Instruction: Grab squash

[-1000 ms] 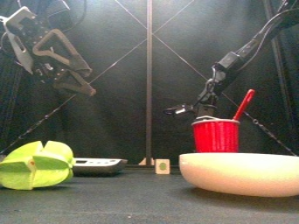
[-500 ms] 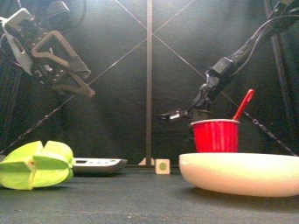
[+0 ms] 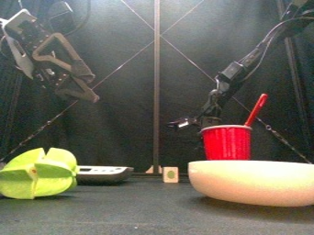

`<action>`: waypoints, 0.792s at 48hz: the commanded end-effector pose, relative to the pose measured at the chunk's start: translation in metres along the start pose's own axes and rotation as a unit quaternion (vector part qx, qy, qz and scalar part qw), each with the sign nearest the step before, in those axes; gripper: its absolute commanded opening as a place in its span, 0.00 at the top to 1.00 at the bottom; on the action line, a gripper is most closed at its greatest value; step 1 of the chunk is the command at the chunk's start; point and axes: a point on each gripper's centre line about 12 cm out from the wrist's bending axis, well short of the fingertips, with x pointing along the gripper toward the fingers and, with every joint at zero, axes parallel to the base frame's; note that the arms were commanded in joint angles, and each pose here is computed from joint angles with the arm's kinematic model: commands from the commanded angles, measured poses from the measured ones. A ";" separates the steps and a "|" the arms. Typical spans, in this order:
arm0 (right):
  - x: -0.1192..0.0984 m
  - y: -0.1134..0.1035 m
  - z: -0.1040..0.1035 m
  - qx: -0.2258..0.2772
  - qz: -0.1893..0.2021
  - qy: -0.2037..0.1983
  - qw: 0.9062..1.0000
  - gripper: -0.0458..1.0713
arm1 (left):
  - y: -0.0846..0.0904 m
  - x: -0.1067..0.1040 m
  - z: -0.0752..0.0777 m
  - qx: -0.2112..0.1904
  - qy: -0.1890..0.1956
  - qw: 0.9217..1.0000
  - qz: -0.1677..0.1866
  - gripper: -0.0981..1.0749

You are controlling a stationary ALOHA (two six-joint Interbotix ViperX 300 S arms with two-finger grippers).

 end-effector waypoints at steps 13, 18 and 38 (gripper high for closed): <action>-0.017 -0.007 0.012 0.001 -0.016 -0.023 1.000 0.22 | -0.001 0.000 0.002 0.001 -0.003 1.000 -0.001 0.09; -0.032 -0.006 0.017 -0.001 -0.021 -0.035 0.999 0.23 | -0.001 0.000 0.002 0.001 -0.003 1.000 -0.001 0.09; -0.063 0.011 0.039 -0.015 -0.026 -0.080 0.996 0.23 | 0.001 -0.003 0.008 -0.003 -0.020 1.000 0.004 0.09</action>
